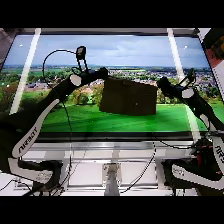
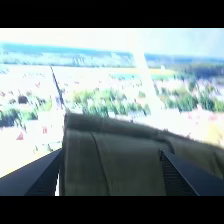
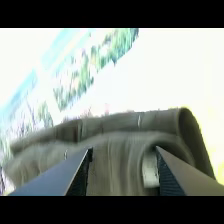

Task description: Fold the clothes and pants, and hang the long-sleeved shirts on hangers.

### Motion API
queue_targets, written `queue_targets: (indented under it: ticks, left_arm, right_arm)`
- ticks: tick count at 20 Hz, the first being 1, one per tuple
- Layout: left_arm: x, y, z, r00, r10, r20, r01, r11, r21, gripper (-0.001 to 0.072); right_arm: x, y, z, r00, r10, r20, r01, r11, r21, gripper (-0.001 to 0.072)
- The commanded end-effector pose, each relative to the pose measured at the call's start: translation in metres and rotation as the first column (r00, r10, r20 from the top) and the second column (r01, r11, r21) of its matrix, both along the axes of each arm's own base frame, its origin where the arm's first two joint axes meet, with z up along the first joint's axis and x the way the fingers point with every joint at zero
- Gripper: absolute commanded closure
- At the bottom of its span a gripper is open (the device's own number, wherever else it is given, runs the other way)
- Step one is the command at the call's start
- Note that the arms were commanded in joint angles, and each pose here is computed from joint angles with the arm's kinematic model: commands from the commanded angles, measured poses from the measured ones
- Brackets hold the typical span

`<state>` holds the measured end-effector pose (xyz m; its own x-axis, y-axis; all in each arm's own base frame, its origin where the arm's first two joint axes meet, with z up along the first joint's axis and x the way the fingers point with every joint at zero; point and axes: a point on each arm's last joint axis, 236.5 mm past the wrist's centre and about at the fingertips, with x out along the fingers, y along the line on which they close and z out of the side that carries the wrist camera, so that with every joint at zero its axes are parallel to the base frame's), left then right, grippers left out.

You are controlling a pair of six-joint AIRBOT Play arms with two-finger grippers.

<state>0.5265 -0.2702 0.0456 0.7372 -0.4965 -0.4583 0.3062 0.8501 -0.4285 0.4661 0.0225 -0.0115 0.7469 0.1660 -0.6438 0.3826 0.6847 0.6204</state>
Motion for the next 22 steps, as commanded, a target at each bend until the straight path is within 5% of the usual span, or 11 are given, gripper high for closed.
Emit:
queue_targets:
  ticks: [1,4,6,9,10,15,22]
  left_arm:
    - [0.004,0.005,0.035,0.997,0.02,0.075,-0.019,1.0,-0.016,0.0008]
    - [-0.02,0.01,0.105,0.977,-0.058,0.207,0.048,0.997,0.053,0.0008]
    - [-0.051,0.01,0.146,0.961,-0.134,0.241,0.116,0.989,0.088,0.0008]
    - [-0.093,0.013,0.196,0.938,-0.195,0.288,0.176,0.98,0.091,0.0008]
    - [-0.103,0.017,0.211,0.928,-0.2,0.313,0.179,0.979,0.093,0.0008]
    - [-0.125,0.025,0.253,0.901,-0.19,0.39,0.176,0.982,0.072,0.0009]
    - [-0.134,0.019,0.245,0.906,-0.23,0.356,0.214,0.973,0.084,0.0017]
  right_arm:
    - [0.005,-0.015,0.004,1.0,-0.012,0.001,0.012,1.0,-0.014,0.025]
    - [-0.027,-0.016,-0.013,0.953,0.23,-0.197,-0.236,0.972,-0.007,0.0249]
    - [-0.06,-0.01,-0.023,0.828,0.456,-0.325,-0.441,0.889,0.122,0.0242]
    - [-0.096,0.008,-0.018,0.615,0.706,-0.35,-0.605,0.708,0.364,0.0132]
    - [-0.098,0.007,-0.021,0.575,0.735,-0.36,-0.636,0.678,0.368,0.0017]
    - [-0.061,0.0,-0.043,0.62,0.673,-0.404,-0.662,0.725,0.19,0.0018]
    - [-0.083,0.019,-0.085,0.503,0.72,-0.477,-0.68,0.671,0.296,0.002]
